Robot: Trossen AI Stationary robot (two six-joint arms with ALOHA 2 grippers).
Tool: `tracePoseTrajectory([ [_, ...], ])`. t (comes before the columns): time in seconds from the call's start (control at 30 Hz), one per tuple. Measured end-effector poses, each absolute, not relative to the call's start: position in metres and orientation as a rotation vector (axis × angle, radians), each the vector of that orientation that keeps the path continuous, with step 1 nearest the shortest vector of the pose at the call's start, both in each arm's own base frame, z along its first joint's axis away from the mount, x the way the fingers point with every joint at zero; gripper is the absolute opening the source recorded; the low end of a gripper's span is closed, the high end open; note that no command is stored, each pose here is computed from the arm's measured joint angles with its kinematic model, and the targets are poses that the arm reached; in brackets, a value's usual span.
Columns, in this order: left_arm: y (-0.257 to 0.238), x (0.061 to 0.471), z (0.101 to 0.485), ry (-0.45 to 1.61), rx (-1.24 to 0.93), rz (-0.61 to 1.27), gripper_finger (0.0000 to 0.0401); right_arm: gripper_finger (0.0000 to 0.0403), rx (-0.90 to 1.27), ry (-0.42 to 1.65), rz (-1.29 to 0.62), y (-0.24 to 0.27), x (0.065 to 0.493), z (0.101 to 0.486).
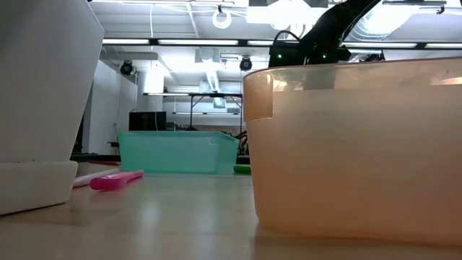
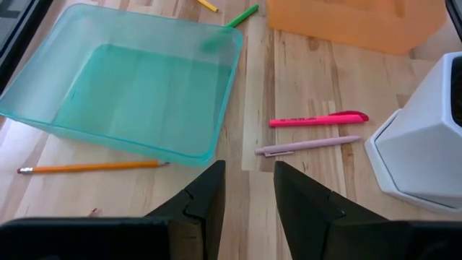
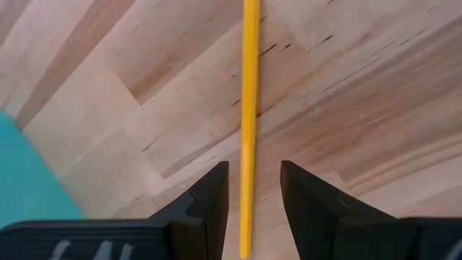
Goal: Sort pens & pencils
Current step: Put the yellow pencil into the green bin
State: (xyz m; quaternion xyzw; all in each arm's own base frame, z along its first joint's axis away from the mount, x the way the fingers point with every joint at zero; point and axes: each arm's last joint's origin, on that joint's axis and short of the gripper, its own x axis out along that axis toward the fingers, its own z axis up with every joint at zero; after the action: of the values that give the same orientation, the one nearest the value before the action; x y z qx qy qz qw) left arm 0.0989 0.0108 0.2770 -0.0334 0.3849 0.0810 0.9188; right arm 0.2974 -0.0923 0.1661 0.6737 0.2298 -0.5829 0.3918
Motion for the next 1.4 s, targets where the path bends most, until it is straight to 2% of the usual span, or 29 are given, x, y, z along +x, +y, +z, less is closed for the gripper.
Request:
tracePoseTrajectory([
  [0.2,0.011,0.099,0.277,0.786,-0.067,0.166,0.0108,0.0117,1.709,0.525,-1.457,-0.094,0.301,0.167],
  [0.7,0.011,0.099,0.277,0.784,-0.066,0.166,0.0108,0.0117,1.716,0.585,-1.467,-0.098,0.308,0.146],
  [1.4,0.011,0.099,0.277,0.785,-0.065,0.170,0.0108,0.0116,1.717,0.629,-1.503,-0.097,0.305,0.143],
])
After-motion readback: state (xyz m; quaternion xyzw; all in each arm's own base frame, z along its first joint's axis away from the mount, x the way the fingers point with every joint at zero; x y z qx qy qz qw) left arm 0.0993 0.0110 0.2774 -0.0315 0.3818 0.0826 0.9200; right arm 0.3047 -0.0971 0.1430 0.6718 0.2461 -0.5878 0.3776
